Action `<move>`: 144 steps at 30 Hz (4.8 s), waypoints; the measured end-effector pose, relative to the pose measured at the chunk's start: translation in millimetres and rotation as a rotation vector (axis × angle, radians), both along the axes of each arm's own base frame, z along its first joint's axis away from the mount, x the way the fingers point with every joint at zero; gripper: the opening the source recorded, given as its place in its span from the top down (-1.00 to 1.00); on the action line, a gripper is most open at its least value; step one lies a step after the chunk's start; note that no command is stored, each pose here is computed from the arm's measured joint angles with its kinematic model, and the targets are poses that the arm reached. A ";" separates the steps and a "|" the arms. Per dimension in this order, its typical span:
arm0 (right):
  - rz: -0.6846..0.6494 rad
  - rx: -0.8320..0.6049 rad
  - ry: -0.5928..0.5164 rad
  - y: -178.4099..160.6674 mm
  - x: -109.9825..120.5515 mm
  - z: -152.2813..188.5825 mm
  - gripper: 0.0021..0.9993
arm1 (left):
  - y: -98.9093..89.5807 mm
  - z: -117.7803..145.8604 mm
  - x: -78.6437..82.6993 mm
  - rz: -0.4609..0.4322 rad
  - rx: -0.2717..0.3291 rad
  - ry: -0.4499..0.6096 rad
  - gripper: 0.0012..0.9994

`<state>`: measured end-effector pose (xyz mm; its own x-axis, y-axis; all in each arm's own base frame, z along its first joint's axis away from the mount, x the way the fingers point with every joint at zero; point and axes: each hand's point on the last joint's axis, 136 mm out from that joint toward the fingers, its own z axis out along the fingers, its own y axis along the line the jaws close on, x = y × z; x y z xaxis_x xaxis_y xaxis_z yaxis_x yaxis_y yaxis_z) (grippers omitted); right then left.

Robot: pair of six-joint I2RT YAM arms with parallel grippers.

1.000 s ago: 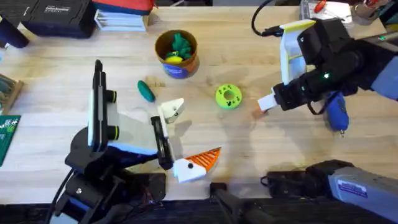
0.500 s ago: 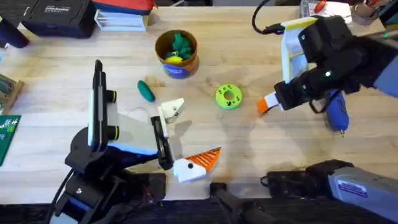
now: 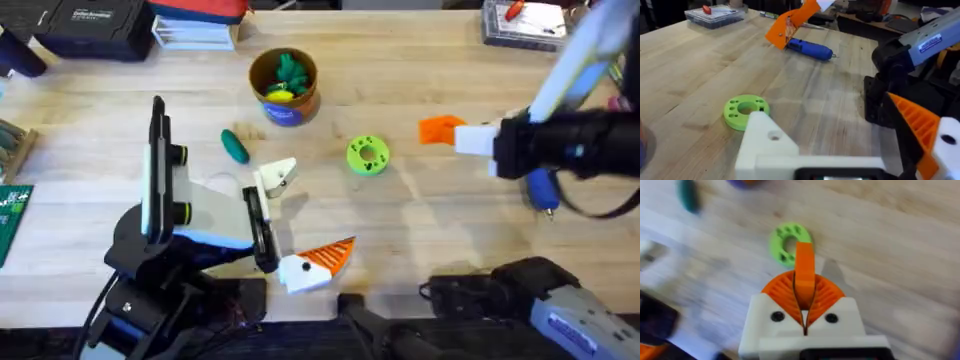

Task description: Pick up the gripper from the table and insert it into the empty holder that is missing its gripper. Then pick up a screw, insert it into the mounting hole, and use the screwdriver to tighten it. Finally, clean up the table by picking up the vegetable and placing it into the bucket.

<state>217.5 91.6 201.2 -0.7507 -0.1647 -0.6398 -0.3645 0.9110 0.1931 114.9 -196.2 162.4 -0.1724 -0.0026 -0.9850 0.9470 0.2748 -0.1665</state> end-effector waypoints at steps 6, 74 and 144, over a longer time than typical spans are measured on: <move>0.047 0.411 -0.082 49.2 8.0 -7.6 0.98 | 0.0 0.0 0.1 0.000 0.000 0.000 -0.98; 0.299 1.031 0.763 174.3 -35.4 -36.2 0.98 | 1.4 -0.5 4.1 0.025 -0.007 0.030 -0.98; 0.297 1.093 0.778 220.5 -12.5 -41.7 0.98 | 8.5 -1.6 21.5 0.129 -0.007 0.044 -0.98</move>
<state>205.0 312.0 159.5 -0.9974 -0.0698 0.0192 0.0141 0.0722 0.9973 136.4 -187.8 160.8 -0.2134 -0.0344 -0.9764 0.8957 0.3922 -0.2096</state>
